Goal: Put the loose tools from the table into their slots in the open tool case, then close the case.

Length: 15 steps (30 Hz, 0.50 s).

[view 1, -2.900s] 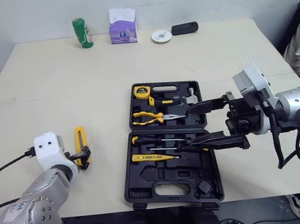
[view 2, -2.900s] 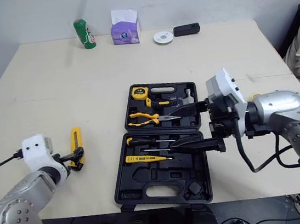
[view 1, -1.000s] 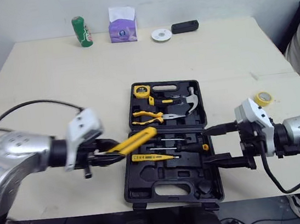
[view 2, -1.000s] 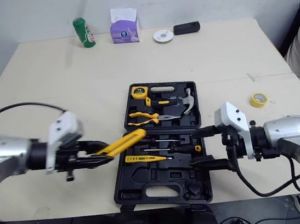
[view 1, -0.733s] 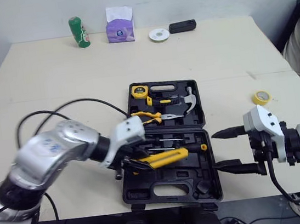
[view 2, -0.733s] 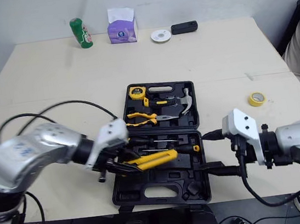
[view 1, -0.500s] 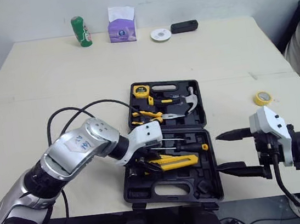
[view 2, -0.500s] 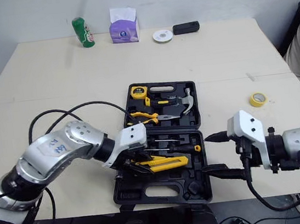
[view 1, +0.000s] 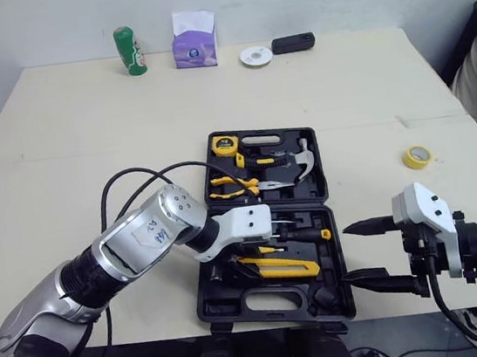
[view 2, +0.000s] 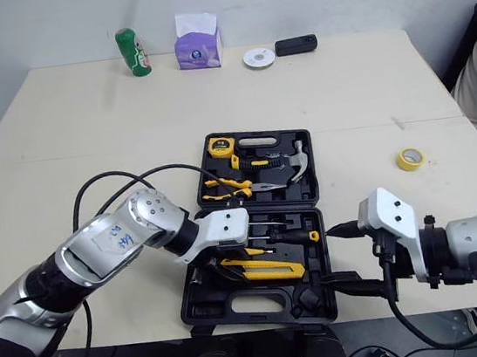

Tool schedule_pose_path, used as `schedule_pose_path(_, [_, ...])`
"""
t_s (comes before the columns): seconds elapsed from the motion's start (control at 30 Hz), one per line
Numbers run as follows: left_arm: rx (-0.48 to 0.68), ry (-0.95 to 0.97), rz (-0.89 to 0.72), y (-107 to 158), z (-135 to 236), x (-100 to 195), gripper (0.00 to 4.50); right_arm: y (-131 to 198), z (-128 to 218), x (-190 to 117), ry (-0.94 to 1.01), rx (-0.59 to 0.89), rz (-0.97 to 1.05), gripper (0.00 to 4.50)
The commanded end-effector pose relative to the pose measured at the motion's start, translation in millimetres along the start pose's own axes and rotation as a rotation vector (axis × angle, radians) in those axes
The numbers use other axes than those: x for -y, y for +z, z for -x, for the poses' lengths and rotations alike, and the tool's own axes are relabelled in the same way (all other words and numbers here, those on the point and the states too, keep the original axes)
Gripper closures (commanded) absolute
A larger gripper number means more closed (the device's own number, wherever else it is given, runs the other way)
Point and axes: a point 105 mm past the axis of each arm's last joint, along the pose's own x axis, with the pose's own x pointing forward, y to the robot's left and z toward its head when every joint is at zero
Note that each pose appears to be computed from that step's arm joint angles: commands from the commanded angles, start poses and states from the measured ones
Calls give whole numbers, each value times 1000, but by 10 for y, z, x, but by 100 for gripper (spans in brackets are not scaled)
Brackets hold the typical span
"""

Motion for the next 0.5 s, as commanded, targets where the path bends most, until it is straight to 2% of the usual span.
schedule_pose_path(0.03, [-10,-19,20,-55,-69,45,320,43,-2,-33,4,10,38,0])
schedule_pose_path(0.37, [-48,-25,20,-135,-82,95,320,145,-40,-78,45,94,-21,0])
schedule_pose_path(0.5, [-78,-15,-23,-128,-71,57,320,278,-27,19,34,91,36,0])
